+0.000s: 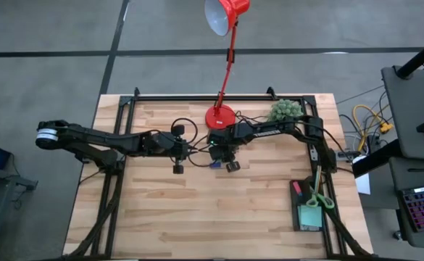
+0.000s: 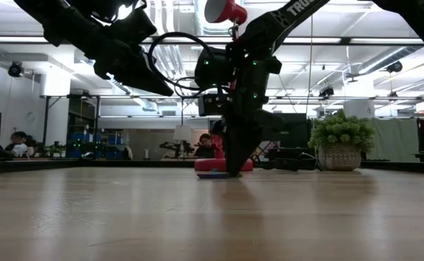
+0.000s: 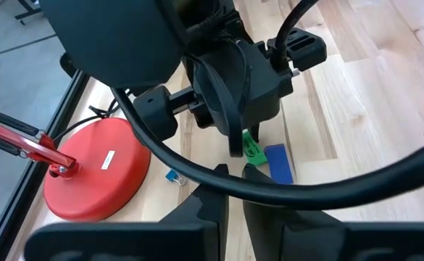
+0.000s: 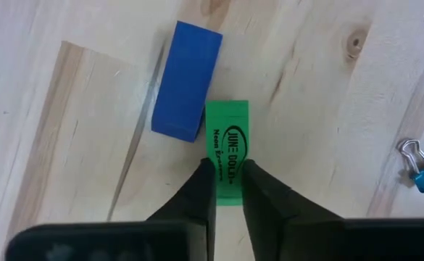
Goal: Pick and place office supplies into organizer
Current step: Put the green eraser into the black desk organizer
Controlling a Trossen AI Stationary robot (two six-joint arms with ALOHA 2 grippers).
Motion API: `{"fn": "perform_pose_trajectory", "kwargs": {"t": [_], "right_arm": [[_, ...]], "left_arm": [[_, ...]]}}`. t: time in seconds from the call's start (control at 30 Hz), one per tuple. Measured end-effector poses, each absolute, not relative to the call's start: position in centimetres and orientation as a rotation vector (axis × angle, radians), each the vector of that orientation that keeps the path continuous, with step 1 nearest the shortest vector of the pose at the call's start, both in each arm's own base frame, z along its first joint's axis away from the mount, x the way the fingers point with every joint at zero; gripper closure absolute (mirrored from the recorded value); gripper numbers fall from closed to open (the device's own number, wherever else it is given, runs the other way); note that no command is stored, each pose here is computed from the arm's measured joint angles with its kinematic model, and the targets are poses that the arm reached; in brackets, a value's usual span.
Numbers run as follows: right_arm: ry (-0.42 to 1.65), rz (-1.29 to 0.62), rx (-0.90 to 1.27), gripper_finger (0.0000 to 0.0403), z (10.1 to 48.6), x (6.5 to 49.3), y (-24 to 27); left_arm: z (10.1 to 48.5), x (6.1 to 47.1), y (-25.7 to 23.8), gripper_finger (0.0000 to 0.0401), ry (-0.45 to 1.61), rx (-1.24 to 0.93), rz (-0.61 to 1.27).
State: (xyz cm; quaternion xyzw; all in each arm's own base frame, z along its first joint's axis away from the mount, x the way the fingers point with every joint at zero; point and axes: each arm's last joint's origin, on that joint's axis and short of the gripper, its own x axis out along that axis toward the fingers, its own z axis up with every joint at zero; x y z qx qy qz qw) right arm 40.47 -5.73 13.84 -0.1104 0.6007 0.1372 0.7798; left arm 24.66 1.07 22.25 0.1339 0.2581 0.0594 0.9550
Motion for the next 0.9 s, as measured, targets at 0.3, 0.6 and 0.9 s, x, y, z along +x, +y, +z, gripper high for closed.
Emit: {"fn": "perform_pose_trajectory", "kwargs": {"t": [0.3, 0.6, 0.9], "right_arm": [[1.316, 0.285, -0.217, 0.0357, 13.8, 40.3, -5.7], [1.447, 0.300, -0.052, 0.0363, 14.8, 39.3, -5.3], [1.612, 0.265, 0.059, 0.0365, 17.2, 37.2, -3.5]], "left_arm": [[22.2, 24.7, 1.1, 0.0379, 0.525, 0.272, 0.120], [21.8, 24.4, 1.0, 0.0379, 0.574, 0.274, 0.112], [21.8, 24.4, 1.0, 0.0379, 0.576, 0.274, 0.111]]}}
